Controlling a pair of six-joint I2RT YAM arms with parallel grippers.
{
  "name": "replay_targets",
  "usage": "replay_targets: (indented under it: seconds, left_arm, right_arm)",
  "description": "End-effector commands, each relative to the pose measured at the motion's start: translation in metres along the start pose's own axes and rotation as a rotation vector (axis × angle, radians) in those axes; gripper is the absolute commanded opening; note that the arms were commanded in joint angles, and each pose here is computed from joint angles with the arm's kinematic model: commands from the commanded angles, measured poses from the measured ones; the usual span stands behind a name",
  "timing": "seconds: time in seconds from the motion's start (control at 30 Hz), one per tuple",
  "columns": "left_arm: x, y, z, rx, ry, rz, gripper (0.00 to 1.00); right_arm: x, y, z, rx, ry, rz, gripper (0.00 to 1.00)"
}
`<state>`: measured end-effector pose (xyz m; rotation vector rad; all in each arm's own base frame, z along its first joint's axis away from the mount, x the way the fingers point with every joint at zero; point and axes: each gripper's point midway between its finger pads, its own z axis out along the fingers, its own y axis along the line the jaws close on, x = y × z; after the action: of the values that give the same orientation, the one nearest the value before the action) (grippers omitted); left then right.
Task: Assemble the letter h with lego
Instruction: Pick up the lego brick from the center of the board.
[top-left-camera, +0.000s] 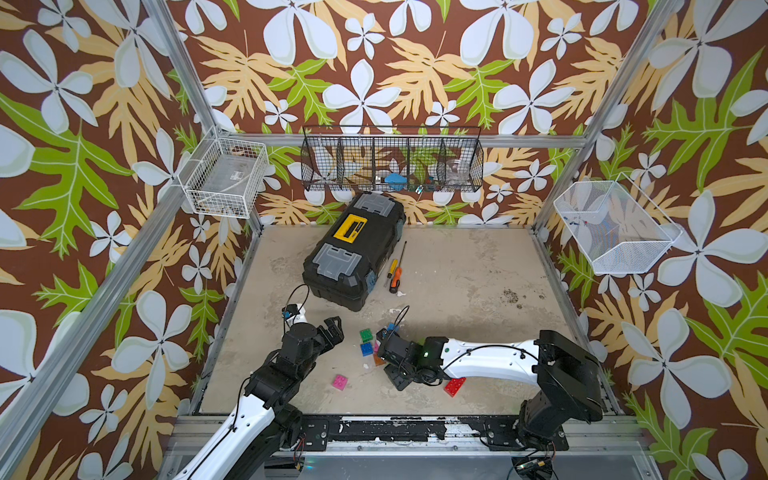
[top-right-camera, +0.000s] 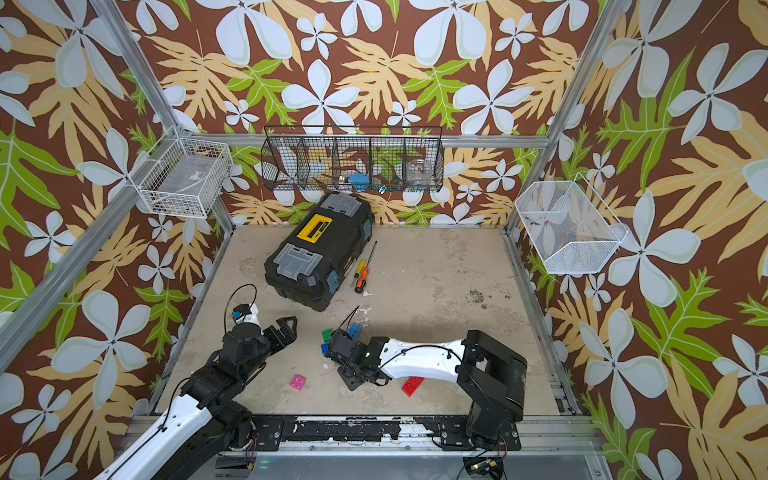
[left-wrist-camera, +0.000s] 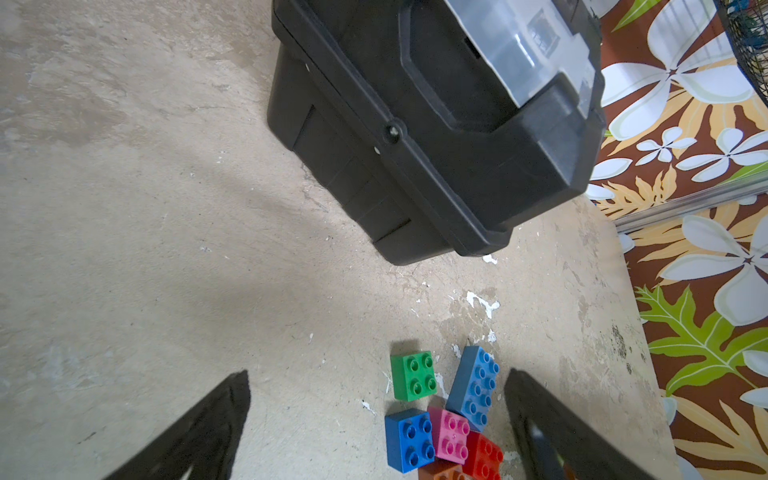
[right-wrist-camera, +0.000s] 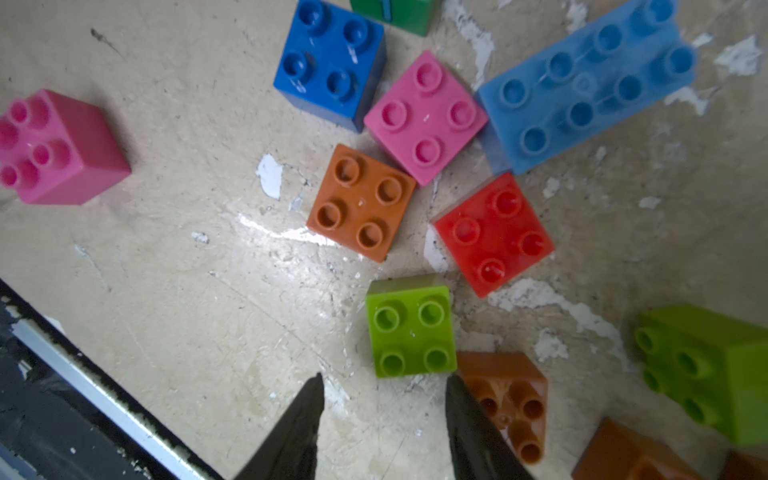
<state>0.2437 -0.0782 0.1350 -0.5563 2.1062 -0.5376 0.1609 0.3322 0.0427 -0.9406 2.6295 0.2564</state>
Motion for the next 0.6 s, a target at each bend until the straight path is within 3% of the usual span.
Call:
replay_targets:
  seconds: [0.0,0.4,0.57]
  left_arm:
    - [-0.003,-0.002,0.0,0.003,-0.013,-0.006,1.0]
    - [-0.002,-0.003,0.002,0.012,-0.008,-0.002,1.0]
    - [0.0,-0.003,0.002,0.015,-0.001,-0.002,1.0]
  right_arm:
    - [0.006,-0.007,0.005,0.041,0.023,-0.005,0.54]
    - [-0.01,-0.003,0.021,0.071,0.011,-0.081,0.56]
    - [-0.016,0.0,0.027,0.065,0.013,-0.094,0.44]
